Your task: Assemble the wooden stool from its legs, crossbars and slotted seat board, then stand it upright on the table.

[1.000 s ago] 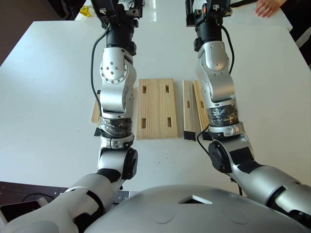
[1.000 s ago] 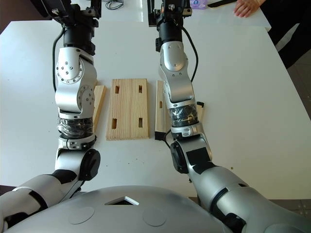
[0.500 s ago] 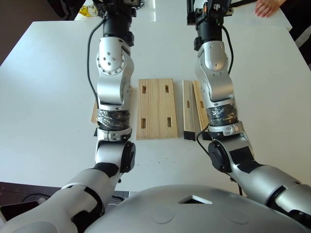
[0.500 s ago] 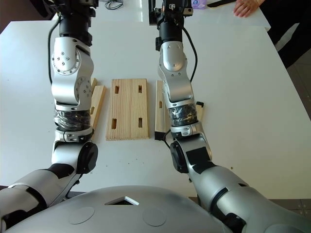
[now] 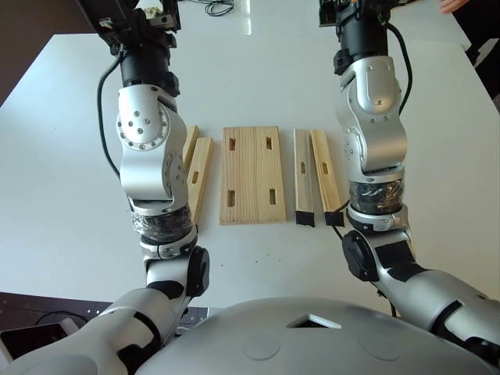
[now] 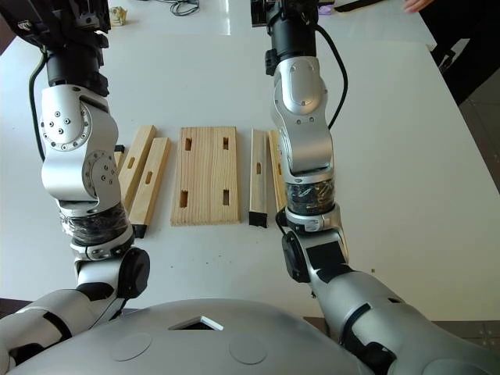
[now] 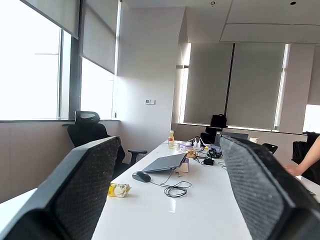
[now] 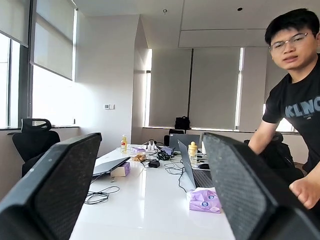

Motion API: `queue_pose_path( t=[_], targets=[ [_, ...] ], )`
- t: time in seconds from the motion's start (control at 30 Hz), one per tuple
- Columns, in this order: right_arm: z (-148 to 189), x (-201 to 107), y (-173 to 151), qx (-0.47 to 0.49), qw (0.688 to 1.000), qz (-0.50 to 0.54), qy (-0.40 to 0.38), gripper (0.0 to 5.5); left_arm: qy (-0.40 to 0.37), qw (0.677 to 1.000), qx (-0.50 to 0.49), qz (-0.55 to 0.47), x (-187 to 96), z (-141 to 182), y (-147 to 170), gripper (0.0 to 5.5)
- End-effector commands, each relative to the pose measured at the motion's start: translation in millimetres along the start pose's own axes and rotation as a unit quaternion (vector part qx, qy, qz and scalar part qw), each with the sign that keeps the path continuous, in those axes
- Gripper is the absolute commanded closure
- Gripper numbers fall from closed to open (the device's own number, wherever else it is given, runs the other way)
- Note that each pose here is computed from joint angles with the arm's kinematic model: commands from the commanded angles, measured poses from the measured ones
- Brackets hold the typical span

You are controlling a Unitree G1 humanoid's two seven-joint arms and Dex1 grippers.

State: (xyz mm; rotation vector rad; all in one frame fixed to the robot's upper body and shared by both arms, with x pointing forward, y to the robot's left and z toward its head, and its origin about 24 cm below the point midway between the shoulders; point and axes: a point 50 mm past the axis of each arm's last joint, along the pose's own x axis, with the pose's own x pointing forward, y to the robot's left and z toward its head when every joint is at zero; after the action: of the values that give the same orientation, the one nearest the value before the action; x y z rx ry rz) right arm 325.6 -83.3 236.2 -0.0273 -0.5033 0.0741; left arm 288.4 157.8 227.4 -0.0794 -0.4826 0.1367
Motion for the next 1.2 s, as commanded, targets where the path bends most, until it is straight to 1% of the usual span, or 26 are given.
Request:
queue_pose_path(
  t=[0.03,0.2,0.37,0.5,0.63,0.7,0.77,0.9,1.2],
  targets=[
    [4.2,6.7,1.2,-0.004,1.0,0.005,-0.01,1.77,0.009,1.0,0.018,-0.009,-4.5,-4.4,1.6,1.81],
    [-7.9,2.8,-14.2,-0.025,0.999,-0.024,0.004,1.77,0.08,0.995,0.027,-0.059,-21.4,-24.0,21.1,1.81],
    [-19.8,-8.1,-33.2,-0.037,0.996,-0.071,0.026,1.77,0.215,0.969,0.022,-0.12,-54.0,-54.2,55.7,1.81],
    [-23.5,-10.5,-38.5,-0.049,0.995,-0.08,0.03,1.77,0.305,0.938,0.054,-0.153,-80.3,-76.7,99.8,1.81],
    [-26.8,-11.5,-43.5,-0.06,0.994,-0.087,0.032,1.77,0.374,0.916,0.071,-0.125,-97.9,-97.4,151.4,1.81],
    [-28.6,-11.4,-45.3,-0.063,0.994,-0.088,0.033,1.77,0.404,0.904,0.083,-0.115,-112.0,-105.5,165.5,1.81],
    [-30.1,-11.9,-48.4,-0.067,0.993,-0.091,0.034,1.77,0.422,0.895,0.089,-0.112,-121.3,-112.1,171.1,1.81],
    [-33.8,-14.3,-54.9,-0.077,0.991,-0.098,0.038,1.77,0.431,0.89,0.079,-0.122,-130.4,-118.2,160.3,1.81],
    [-35.9,-15.2,-54.9,-0.09,0.991,-0.095,0.034,1.77,0.44,0.886,0.08,-0.12,-129.3,-121.7,148.2,1.81]
  ],
)
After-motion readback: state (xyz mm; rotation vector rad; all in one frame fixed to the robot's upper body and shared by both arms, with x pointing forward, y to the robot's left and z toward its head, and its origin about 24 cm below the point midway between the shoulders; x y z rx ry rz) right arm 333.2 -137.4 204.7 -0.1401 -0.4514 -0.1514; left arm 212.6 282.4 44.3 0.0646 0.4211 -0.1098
